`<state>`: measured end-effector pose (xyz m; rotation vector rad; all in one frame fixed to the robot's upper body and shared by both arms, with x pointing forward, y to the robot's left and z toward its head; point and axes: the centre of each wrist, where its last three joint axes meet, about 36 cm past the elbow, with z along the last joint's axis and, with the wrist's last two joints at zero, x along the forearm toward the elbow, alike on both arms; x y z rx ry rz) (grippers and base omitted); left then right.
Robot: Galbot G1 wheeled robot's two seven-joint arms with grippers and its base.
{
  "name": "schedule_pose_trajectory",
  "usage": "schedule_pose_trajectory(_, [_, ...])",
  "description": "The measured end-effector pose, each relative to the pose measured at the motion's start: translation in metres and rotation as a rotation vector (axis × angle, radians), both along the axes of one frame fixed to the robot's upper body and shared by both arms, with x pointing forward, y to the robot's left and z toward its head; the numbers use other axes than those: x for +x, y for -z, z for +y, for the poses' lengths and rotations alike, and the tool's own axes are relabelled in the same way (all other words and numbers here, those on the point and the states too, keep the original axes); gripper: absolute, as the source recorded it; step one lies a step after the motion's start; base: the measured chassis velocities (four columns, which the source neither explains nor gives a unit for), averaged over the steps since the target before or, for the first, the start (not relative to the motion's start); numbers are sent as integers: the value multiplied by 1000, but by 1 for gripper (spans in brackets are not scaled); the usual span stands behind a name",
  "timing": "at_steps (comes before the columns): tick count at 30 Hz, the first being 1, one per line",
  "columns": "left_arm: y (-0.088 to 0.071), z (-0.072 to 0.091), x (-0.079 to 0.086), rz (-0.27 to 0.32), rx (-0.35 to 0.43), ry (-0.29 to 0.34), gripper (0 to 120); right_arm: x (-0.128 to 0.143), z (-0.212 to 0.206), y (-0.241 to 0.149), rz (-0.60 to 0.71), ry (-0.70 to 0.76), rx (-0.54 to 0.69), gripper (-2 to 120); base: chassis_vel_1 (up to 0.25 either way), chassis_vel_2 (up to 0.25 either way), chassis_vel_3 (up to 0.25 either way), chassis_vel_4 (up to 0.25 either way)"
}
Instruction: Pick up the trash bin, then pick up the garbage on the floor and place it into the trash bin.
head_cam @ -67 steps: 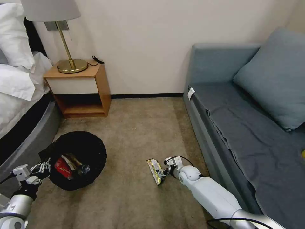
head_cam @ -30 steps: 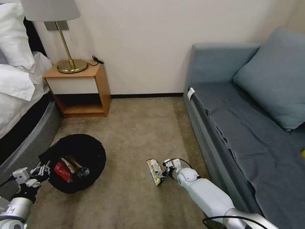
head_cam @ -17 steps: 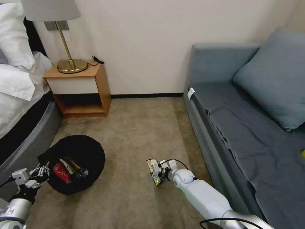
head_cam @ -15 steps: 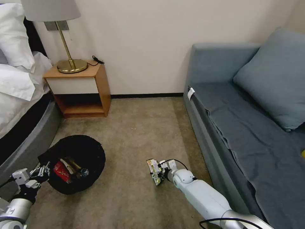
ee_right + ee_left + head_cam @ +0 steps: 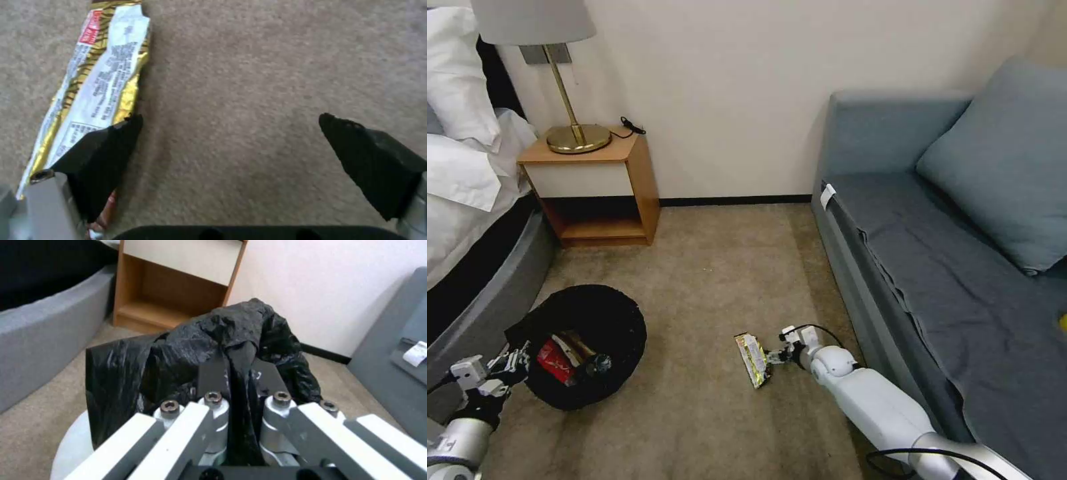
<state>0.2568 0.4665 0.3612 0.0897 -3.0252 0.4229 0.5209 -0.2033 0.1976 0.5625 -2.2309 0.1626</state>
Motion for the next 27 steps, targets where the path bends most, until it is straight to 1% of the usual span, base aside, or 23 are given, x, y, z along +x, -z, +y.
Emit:
schedule_pose_trajectory(4, [-2,0,0,-2,4,1,4,-4,14,7,14,1,23,100,0,0,0,0])
schedule_pose_trajectory(8, [-3,5,-3,0,11,-8,4,-8,23,11,22,-6,34,100,0,0,0,0])
schedule_pose_trajectory(15, [-4,9,-8,-3,13,-17,4,-12,27,14,24,-16,32,100,0,0,0,0])
schedule_pose_trajectory(27, [-2,8,-8,-8,8,-13,4,-8,-6,7,-6,0,1,100,0,0,0,0])
